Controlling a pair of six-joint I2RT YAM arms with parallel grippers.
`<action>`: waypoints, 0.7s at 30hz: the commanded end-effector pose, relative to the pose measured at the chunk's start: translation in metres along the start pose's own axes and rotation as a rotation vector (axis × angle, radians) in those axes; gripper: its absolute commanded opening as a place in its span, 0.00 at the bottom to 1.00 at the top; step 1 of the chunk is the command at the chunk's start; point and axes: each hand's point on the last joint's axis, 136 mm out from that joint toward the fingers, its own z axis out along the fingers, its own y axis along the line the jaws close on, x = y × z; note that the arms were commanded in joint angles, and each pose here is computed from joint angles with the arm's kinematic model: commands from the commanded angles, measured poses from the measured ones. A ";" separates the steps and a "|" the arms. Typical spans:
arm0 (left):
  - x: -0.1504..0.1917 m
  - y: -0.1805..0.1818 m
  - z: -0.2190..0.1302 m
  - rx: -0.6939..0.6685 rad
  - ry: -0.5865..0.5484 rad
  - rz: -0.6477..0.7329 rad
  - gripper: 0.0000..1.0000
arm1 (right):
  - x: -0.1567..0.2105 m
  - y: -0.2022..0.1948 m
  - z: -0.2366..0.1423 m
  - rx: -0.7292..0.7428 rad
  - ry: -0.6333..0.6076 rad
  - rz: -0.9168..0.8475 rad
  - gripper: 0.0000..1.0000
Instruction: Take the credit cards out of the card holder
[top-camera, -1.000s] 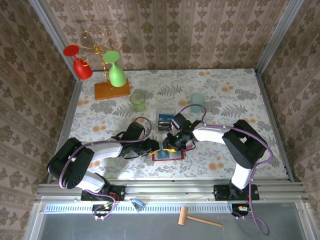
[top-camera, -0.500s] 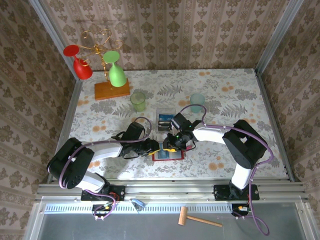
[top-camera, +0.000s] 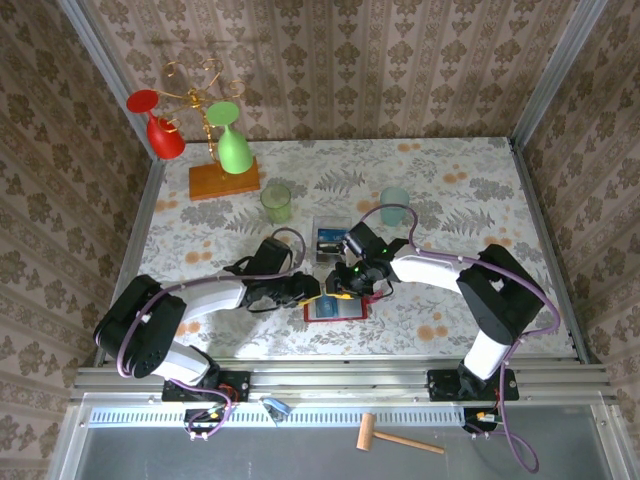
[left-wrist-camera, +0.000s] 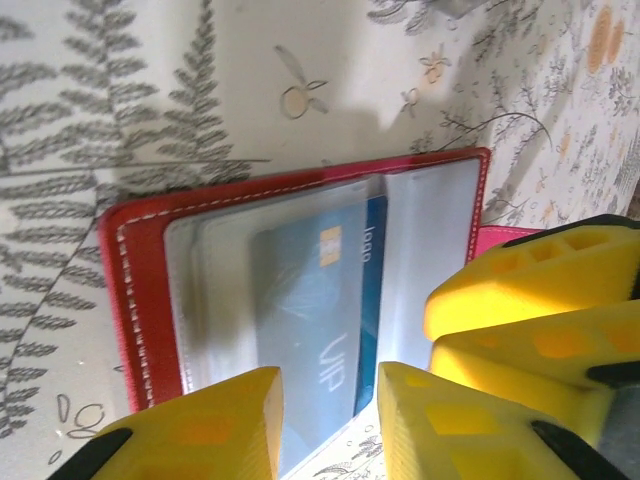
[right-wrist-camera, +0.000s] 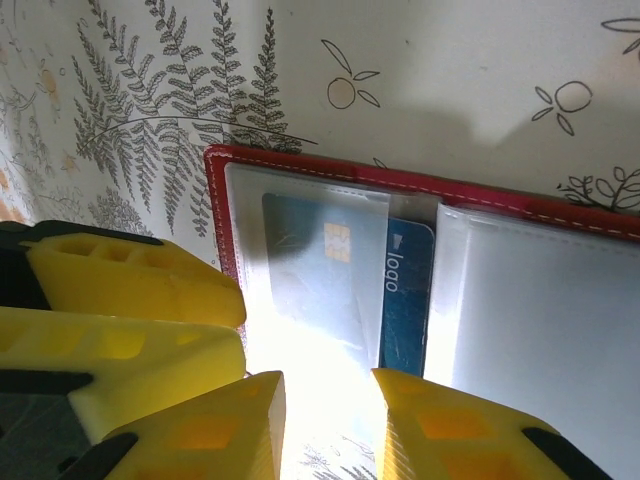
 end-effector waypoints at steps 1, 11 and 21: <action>-0.001 0.002 -0.002 -0.047 0.016 0.030 0.31 | 0.000 0.000 -0.004 0.001 -0.009 -0.008 0.28; 0.006 0.015 0.001 -0.166 0.056 0.061 0.15 | 0.000 -0.003 0.002 -0.028 0.002 0.007 0.28; 0.014 0.022 0.007 -0.195 0.095 0.057 0.05 | 0.002 -0.013 0.007 -0.024 0.011 0.024 0.28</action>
